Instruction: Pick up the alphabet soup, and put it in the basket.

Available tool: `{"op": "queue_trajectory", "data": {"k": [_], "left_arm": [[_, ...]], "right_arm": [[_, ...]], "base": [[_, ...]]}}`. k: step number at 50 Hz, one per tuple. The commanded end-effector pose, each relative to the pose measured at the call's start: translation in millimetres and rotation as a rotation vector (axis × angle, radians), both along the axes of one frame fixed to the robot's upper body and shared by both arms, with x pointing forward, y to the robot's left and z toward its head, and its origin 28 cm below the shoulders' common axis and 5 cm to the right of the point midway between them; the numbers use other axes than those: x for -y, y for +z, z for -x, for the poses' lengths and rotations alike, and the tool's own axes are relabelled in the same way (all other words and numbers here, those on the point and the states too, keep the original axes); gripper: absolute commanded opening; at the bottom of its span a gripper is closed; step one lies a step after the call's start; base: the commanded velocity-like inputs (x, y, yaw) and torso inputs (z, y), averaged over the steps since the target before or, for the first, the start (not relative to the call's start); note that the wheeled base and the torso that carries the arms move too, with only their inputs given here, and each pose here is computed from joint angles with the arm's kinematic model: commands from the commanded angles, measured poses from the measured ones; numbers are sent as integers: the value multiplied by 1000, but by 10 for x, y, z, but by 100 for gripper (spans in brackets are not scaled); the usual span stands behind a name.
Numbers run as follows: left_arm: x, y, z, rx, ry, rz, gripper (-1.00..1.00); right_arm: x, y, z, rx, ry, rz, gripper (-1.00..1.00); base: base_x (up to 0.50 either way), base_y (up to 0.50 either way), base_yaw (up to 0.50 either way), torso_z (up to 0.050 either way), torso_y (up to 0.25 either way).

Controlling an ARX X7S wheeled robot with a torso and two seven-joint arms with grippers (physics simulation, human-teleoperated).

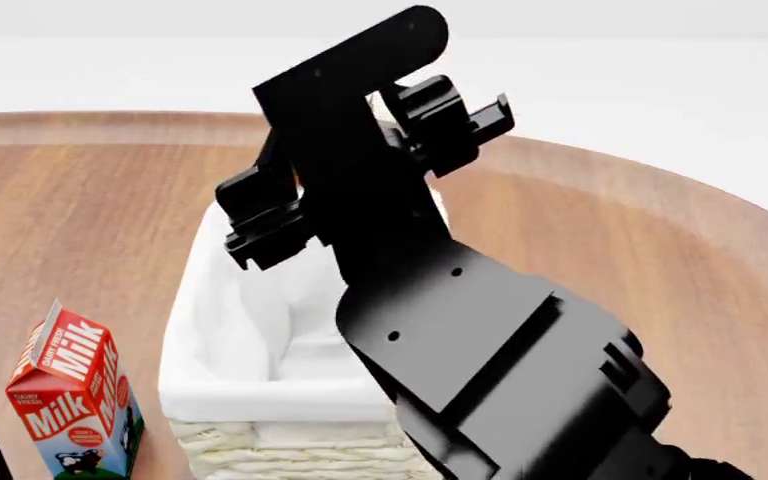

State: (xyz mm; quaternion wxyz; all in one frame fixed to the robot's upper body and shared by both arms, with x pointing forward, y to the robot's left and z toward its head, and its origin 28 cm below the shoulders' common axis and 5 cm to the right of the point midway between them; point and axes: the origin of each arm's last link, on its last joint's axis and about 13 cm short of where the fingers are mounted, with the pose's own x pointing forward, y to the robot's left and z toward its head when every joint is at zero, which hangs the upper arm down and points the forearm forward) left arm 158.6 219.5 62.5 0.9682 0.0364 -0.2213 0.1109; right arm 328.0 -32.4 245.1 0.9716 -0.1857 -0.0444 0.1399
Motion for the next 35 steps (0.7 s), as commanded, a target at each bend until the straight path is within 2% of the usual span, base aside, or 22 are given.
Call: {"op": "queue_trajectory", "data": {"k": [1, 8, 13, 35], "left_arm": [[-8, 8, 8, 3, 3, 2, 100], [-7, 9, 11, 3, 2, 2, 100], [-5, 10, 11, 3, 3, 0, 100], [-2, 5, 12, 4, 6, -6, 100]], "right_arm": [[-72, 106, -206, -21, -65, 114, -100], [-82, 142, -312, -74, -69, 119, -100], [-69, 169, -401, -115, -85, 91, -100], [-90, 212, -456, -194, -49, 40, -100]], "base": [[0, 0, 0, 0, 0], [0, 0, 0, 0, 1], [0, 0, 0, 2, 0], [0, 0, 0, 0, 0]]}}
